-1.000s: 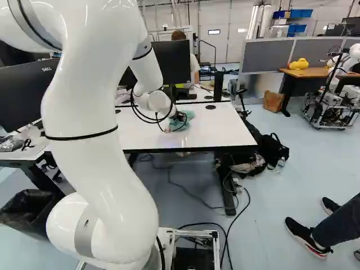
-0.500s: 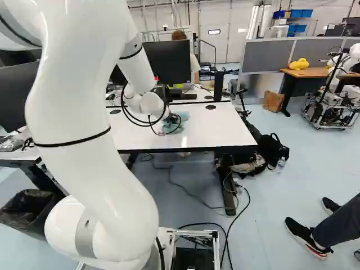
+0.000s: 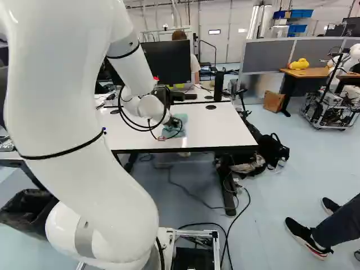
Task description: Clean the table with the green towel
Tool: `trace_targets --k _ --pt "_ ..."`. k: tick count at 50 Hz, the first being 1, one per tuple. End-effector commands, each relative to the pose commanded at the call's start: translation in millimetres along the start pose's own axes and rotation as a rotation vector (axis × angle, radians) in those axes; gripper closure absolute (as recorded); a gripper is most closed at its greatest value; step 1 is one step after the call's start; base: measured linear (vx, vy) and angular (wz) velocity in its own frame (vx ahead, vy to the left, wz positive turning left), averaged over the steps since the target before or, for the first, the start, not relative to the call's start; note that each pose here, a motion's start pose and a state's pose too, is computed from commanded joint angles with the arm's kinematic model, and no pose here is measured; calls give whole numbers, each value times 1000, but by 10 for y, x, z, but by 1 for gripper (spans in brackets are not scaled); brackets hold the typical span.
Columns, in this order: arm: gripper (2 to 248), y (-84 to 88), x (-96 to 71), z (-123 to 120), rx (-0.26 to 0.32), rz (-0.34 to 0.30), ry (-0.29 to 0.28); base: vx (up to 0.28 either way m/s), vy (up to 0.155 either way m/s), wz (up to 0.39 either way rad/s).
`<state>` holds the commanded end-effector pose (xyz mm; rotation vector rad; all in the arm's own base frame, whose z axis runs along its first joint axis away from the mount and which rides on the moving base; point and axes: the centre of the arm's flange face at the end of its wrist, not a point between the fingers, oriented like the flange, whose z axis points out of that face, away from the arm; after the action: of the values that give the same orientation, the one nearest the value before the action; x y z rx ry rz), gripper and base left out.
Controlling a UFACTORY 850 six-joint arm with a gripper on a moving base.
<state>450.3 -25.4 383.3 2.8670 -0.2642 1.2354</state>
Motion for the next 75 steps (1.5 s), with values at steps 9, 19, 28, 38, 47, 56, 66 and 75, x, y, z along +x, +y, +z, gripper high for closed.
trace_targets --k 9,19,28,38,47,56,66,75 --pt "215 136 24 14 -22 21 2 0 0 0" --pt "215 291 52 31 -47 45 5 0 0 0" --pt "215 430 78 48 -69 66 7 0 0 0" --pt "215 581 140 104 -92 88 12 0 0 0" --pt "215 696 229 192 -109 105 17 0 0 0" --pt "215 729 340 316 -113 108 24 0 0 0" --pt "215 707 464 462 -108 104 32 0 0 0" --pt "215 678 573 594 -102 99 39 0 0 0"
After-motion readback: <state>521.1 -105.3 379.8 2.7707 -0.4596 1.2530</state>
